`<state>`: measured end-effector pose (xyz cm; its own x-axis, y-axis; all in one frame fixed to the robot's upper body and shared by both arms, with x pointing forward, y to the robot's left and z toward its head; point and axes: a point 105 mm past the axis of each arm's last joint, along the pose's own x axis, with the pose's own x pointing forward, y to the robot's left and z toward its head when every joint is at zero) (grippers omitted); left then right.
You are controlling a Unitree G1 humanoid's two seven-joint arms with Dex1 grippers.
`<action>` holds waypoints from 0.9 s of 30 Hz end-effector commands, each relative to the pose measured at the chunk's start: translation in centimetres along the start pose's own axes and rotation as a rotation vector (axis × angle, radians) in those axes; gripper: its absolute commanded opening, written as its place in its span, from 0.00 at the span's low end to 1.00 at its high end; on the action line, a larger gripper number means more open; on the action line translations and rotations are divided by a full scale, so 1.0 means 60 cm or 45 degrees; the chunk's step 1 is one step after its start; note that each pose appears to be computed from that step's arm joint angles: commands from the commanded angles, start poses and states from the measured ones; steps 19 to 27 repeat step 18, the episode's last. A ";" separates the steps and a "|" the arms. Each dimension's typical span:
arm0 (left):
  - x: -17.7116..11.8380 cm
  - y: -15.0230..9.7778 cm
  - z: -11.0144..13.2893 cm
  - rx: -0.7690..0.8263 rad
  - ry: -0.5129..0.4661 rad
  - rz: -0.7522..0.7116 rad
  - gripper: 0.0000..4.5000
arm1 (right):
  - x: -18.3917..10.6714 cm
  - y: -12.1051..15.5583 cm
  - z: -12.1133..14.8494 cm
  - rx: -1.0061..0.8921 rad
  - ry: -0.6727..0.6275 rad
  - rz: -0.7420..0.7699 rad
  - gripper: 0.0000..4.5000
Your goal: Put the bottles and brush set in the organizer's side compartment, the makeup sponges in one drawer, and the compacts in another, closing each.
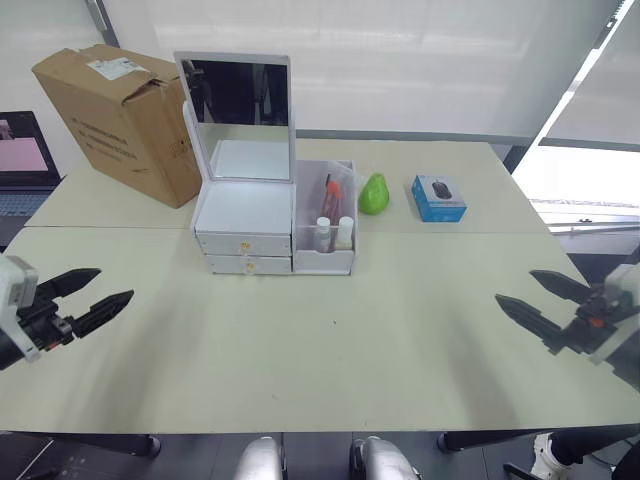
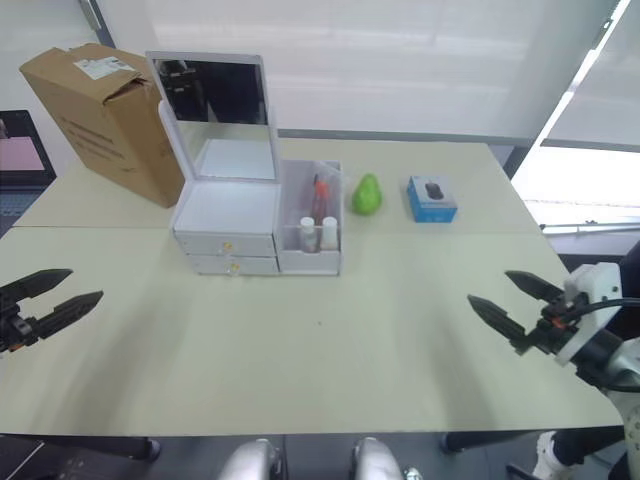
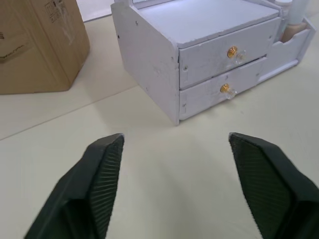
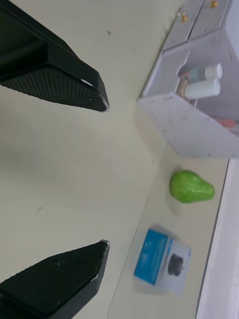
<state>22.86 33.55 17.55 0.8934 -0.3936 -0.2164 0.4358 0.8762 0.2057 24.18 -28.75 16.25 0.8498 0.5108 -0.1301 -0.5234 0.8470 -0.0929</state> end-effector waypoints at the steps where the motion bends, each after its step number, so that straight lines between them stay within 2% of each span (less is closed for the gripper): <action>1: -0.018 0.024 0.005 0.050 -0.012 0.104 0.99 | -0.016 -0.017 0.007 -0.073 -0.005 -0.025 1.00; 4: -0.024 0.028 -0.010 0.026 0.017 0.126 0.99 | -0.022 -0.030 0.000 -0.070 0.001 -0.055 1.00; 7: -0.025 0.029 -0.016 0.023 0.024 0.144 0.99 | -0.016 -0.025 -0.001 -0.064 -0.005 -0.033 1.00; 27: -0.019 0.029 -0.019 0.029 0.035 0.168 0.99 | -0.001 -0.014 0.004 -0.071 -0.009 -0.005 1.00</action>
